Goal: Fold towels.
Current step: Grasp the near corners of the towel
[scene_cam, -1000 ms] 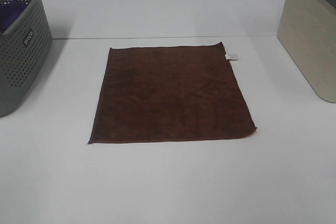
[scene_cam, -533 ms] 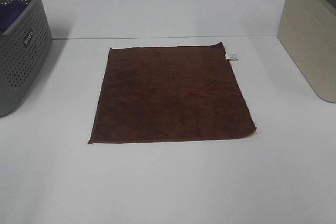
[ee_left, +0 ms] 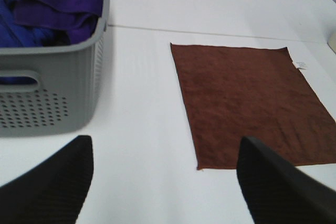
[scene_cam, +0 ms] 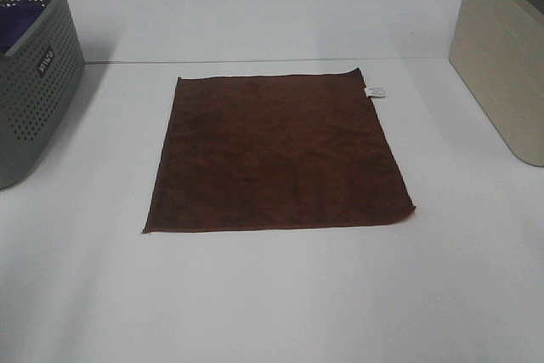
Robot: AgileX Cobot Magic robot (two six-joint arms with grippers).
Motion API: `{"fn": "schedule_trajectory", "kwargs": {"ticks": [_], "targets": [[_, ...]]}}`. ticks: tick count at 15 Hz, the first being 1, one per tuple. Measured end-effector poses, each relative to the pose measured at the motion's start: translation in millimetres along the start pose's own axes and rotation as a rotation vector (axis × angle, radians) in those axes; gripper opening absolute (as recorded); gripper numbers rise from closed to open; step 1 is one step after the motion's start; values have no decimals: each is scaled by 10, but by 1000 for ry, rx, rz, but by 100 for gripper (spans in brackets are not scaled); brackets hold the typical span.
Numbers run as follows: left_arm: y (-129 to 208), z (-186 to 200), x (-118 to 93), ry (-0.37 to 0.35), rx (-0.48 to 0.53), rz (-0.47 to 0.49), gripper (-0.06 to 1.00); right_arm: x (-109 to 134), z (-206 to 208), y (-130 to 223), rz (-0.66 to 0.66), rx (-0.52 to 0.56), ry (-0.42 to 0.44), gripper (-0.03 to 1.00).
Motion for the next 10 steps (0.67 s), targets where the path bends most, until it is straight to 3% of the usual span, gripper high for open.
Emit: {"fn": "schedule_trajectory", "kwargs": {"ticks": [1,2,3,4,8,10], "targets": [[23,-270,12,25,83,95,72,4,-279,57,-75,108,-7,68],[23,-270,12,25,83,95,72,4,-279,57,-75,108,-7,68],[100,-593,46,34,183,207,72,-19,-576,204,-143,255,5,64],[170,-738,59,36,241,256,72,-26,-705,271,-170,327,11,62],[631,-1316,52,76,516,400,72,-28,-1199,431,-224,655,36,58],[837,-1543,14,120,601,450,72,-31,-1443,488,-213,774,26,58]]}}
Point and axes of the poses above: a point on each arm's last joint axis where the gripper is mounted, z pointing back along that axis away from the gripper, x along the wrist's bending axis when the last joint is at zero, y = z × x, the point moved 6 cm from there along -z, pointing out along that axis toward the gripper, and after that the axes turned 8 degrees about -z, right-handed, at the moved point
